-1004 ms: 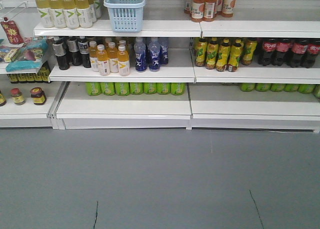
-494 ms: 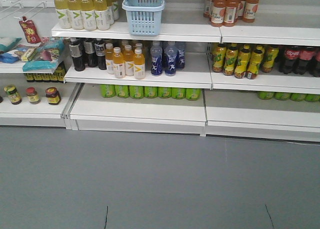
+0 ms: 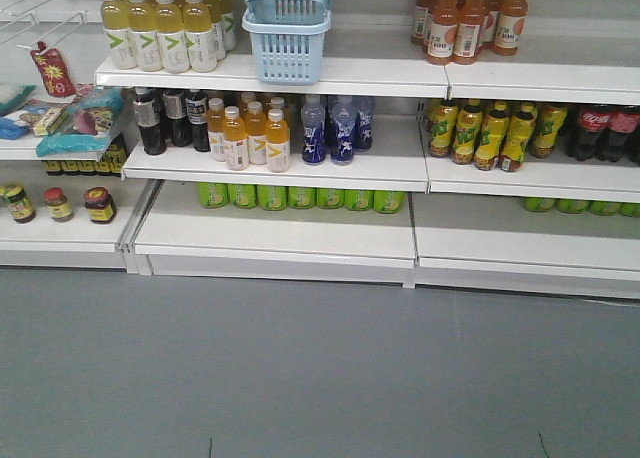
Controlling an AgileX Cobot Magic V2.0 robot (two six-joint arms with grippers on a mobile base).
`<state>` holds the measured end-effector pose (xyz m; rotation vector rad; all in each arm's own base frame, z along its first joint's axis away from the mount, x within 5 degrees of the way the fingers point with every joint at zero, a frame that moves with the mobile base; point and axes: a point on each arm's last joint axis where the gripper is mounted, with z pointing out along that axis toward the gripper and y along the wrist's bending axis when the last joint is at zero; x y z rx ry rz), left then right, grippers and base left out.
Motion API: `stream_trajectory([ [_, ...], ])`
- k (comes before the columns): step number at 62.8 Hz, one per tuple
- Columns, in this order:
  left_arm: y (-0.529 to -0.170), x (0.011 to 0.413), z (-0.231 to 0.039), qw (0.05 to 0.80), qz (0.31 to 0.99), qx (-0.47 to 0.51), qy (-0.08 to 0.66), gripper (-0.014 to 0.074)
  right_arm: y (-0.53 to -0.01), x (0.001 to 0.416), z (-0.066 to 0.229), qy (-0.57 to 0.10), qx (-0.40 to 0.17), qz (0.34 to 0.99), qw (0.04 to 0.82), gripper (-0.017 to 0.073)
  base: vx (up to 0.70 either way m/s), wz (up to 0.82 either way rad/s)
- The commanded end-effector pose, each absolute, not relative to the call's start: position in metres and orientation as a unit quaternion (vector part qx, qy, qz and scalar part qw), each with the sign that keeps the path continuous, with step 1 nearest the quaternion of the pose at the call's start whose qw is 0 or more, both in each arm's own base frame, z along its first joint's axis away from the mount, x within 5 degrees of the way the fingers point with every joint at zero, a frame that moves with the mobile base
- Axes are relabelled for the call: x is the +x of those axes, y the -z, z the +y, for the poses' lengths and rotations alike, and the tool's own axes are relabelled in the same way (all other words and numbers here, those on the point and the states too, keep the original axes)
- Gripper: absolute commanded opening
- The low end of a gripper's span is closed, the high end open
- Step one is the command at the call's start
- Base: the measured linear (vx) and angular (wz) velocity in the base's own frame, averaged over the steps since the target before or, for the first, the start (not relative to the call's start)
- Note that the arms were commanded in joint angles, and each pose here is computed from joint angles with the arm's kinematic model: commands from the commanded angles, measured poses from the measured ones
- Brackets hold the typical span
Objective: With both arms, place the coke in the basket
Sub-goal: 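Drive the base toward the shelf holding the light-blue basket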
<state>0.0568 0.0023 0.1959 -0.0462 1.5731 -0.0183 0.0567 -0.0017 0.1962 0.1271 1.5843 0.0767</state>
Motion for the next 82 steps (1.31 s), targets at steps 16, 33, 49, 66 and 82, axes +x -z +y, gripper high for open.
stream_trajectory([
  [16,-0.2128,0.0539,-0.0004,0.741,0.671,-0.012,0.023,-0.0006,-0.2008,0.0560,-0.0017,-0.033,0.052,0.685,0.726,-0.0004,0.17,-0.01],
  [33,-0.2128,0.0539,-0.0004,0.741,0.671,-0.012,0.023,-0.0006,-0.2008,0.0560,-0.0017,-0.033,0.052,0.685,0.726,-0.0004,0.18,0.00],
  [49,-0.2128,0.0539,-0.0004,0.741,0.671,-0.012,0.023,-0.0006,-0.2008,0.0560,-0.0017,-0.033,0.052,0.685,0.726,-0.0004,0.17,-0.01],
  [66,-0.2128,0.0539,-0.0004,0.741,0.671,-0.012,0.023,-0.0006,-0.2008,0.0560,-0.0017,-0.033,0.052,0.685,0.726,-0.0004,0.18,-0.02],
  [82,-0.2128,0.0539,-0.0004,0.741,0.671,-0.012,0.023,-0.0006,-0.2008,0.0560,-0.0017,-0.033,0.052,0.685,0.726,-0.0004,0.18,-0.03],
])
